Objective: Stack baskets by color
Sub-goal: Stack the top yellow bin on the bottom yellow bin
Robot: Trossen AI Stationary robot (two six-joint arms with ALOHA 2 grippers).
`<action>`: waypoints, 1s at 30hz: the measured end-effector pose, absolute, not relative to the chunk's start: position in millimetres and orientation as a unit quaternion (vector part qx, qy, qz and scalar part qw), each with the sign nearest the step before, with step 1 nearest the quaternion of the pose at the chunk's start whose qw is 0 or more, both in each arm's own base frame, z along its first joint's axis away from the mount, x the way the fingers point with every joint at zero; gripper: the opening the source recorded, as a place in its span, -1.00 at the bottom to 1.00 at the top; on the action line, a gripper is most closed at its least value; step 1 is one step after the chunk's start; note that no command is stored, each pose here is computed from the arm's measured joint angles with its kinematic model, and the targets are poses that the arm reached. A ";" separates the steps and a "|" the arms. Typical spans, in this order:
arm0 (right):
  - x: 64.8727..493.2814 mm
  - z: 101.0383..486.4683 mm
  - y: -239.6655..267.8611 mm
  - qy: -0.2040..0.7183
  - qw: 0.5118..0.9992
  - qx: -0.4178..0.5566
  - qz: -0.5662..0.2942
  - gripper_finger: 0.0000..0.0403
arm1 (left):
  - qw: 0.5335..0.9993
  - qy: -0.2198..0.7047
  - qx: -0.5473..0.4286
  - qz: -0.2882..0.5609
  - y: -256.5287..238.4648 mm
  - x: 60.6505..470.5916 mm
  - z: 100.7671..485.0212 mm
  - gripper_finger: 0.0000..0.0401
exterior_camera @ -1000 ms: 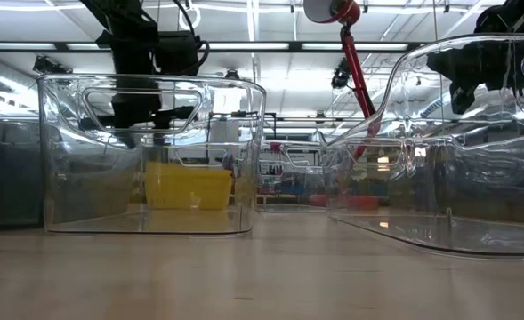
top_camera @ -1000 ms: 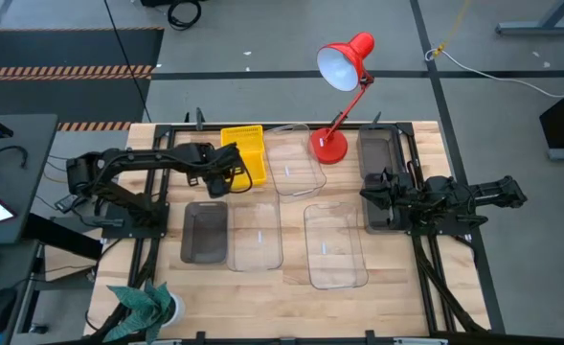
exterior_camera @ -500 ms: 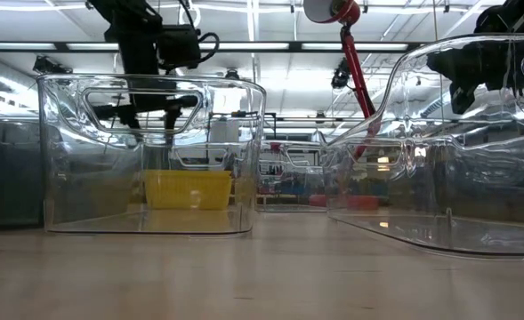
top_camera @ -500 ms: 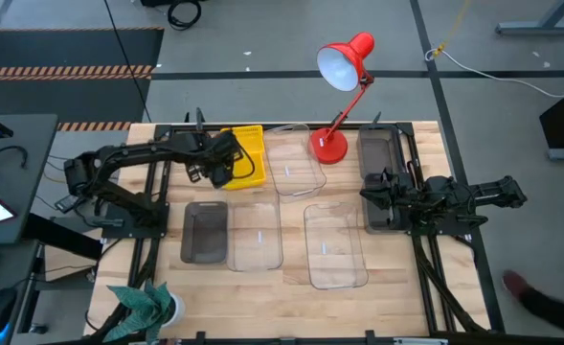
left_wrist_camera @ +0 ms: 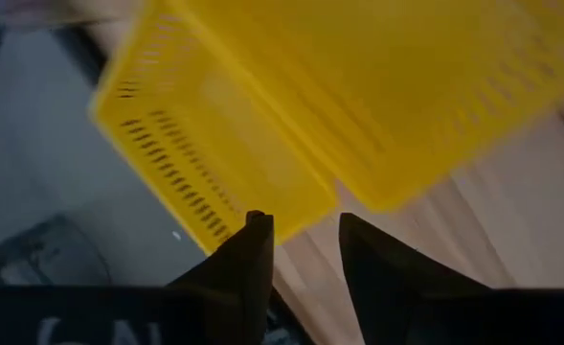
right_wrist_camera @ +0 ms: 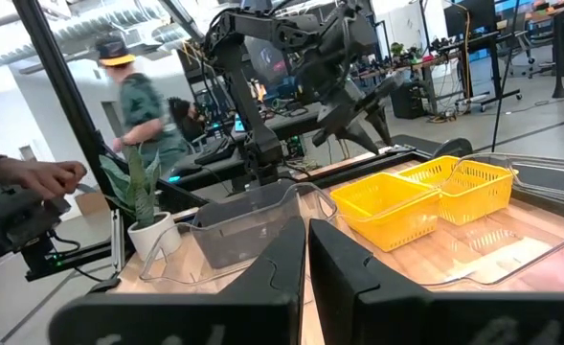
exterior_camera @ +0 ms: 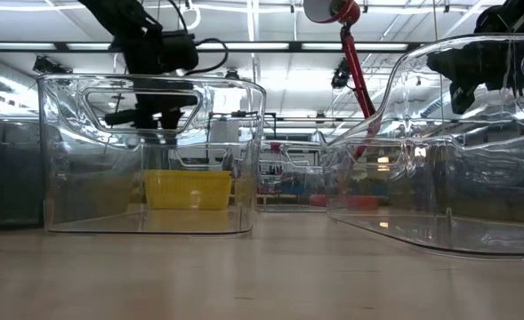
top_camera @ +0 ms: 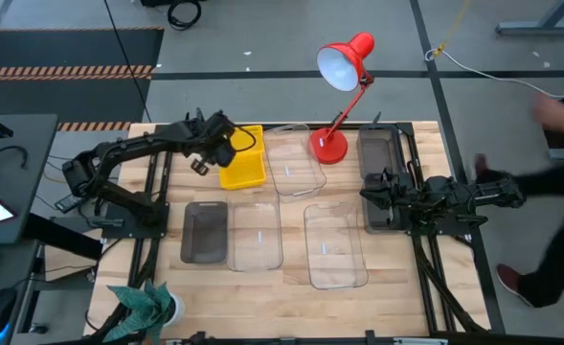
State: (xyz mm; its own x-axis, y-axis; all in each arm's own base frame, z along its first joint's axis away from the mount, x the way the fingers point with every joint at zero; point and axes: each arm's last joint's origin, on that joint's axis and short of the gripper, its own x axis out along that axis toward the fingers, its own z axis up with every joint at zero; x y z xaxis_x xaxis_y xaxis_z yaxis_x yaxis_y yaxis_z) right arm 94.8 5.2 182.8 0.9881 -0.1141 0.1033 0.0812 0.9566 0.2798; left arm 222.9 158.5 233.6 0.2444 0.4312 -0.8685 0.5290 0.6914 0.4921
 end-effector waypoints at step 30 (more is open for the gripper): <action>94.8 182.8 5.2 -0.059 0.987 0.139 -0.049 -0.89 | 0.763 0.563 0.136 0.287 187.3 266.6 289.9 -0.95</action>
State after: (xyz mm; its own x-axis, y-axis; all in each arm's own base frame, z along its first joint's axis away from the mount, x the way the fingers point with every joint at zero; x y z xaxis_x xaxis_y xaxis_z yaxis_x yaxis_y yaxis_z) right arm 94.8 5.2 182.8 0.9881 -0.1140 0.1032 0.0812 0.9566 0.2798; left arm 266.6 187.3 289.9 0.2013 0.5915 -0.7808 -0.2857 0.7979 0.5308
